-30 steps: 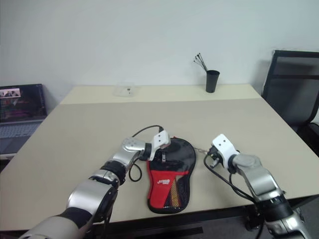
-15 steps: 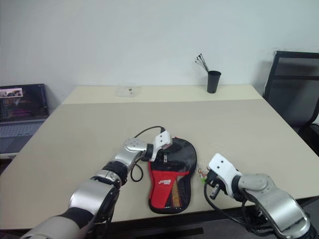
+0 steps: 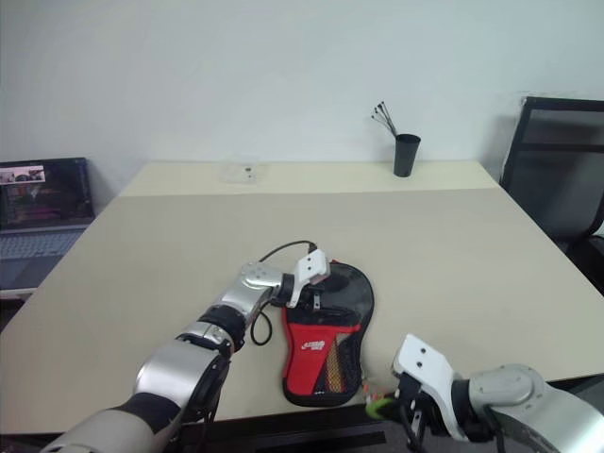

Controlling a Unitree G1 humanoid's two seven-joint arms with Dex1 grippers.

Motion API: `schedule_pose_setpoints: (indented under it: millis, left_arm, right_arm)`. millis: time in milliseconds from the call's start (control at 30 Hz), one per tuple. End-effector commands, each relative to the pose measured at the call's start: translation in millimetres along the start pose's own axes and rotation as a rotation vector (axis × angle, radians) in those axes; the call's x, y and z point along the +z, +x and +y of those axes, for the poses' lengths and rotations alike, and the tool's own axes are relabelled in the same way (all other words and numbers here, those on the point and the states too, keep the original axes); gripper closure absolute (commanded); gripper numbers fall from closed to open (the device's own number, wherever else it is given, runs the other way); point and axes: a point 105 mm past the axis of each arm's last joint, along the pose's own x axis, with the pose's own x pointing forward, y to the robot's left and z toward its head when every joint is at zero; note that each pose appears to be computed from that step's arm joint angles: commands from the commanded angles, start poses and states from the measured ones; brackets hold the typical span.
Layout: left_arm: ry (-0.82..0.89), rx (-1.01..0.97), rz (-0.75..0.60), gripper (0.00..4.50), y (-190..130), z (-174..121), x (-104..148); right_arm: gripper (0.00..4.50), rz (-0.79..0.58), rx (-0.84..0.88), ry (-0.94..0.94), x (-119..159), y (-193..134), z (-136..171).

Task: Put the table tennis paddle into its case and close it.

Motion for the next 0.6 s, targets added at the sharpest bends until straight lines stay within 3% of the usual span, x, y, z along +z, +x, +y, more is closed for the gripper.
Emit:
schedule_pose_setpoints:
  millis: [33, 367, 600]
  left_arm:
    - [-0.03, -0.044, 0.067, 0.1, 5, -12, -18]
    - [-0.031, -0.037, 0.068, 0.1, 4, -11, -19]
    - [-0.032, -0.033, 0.064, 0.1, 4, -11, -19]
  right_arm:
    - [4.49, -0.033, 0.111, -0.014, 6, 3, 22]
    - [4.49, -0.074, 0.086, -0.004, 14, 8, 15]
    - [2.31, -0.082, 0.063, -0.029, 19, -3, 8]
